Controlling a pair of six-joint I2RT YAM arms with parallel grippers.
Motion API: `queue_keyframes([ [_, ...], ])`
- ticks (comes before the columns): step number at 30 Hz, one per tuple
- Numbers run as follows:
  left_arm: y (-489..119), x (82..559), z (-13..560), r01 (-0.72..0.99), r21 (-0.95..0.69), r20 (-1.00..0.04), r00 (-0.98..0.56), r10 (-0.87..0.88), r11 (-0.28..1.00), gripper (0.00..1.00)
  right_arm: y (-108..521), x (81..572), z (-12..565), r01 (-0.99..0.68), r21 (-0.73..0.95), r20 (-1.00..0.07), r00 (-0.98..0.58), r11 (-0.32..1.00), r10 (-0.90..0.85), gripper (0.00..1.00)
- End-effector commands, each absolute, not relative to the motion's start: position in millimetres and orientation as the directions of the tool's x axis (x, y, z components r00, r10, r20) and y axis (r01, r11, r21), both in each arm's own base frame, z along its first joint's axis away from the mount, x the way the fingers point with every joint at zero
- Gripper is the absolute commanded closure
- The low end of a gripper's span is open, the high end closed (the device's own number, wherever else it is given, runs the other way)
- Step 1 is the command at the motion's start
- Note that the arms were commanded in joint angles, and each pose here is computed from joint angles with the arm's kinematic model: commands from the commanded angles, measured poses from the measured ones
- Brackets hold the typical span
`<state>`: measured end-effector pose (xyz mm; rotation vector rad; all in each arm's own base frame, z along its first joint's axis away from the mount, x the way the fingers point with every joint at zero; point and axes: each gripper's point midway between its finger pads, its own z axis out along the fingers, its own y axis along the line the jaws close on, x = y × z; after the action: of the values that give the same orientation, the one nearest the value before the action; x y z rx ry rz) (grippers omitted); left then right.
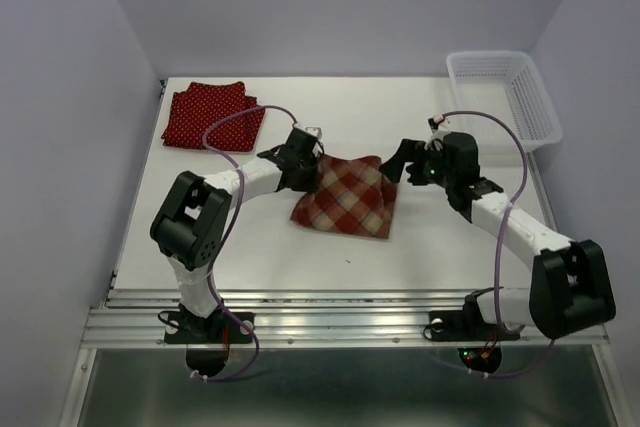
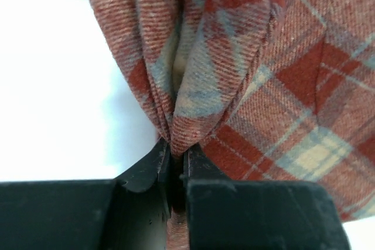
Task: Fold and stack the skirts
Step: Neatly place the folded skirt to the corner
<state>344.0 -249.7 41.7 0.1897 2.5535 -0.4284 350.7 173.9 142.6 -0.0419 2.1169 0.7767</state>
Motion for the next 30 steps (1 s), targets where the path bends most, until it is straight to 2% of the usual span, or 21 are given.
queue_keyframes([
  [1,-225.8,393.6,84.8,0.242,-0.050,-0.664,-0.733,0.149,0.969,1.00,157.0,350.6,187.8,-0.313,0.436,-0.826,-0.512,0.844,0.237,0.00],
  [2,-219.3,396.4,82.5,0.268,0.011,-0.652,-0.729,0.210,0.963,1.00,152.1,347.0,185.3,-0.293,0.426,-0.824,-0.516,0.856,0.233,0.00],
  [9,-184.3,446.3,145.7,0.230,0.247,-0.720,-0.607,0.337,0.941,1.00,130.6,327.6,192.8,-0.243,0.365,-0.846,-0.489,0.898,0.212,0.00],
  [15,-145.2,485.7,200.1,0.141,0.331,-0.760,-0.546,0.352,0.933,1.00,117.0,319.6,195.2,-0.206,0.326,-0.862,-0.466,0.923,0.201,0.00],
  [21,-106.2,518.7,234.9,0.113,0.464,-0.748,-0.482,0.457,0.879,1.00,108.6,319.9,182.0,-0.157,0.309,-0.856,-0.476,0.938,0.202,0.00],
  [30,-46.4,554.1,274.8,-0.004,0.559,-0.716,-0.507,0.480,0.829,1.00,107.1,319.7,178.4,-0.148,0.305,-0.853,-0.481,0.941,0.201,0.00],
])
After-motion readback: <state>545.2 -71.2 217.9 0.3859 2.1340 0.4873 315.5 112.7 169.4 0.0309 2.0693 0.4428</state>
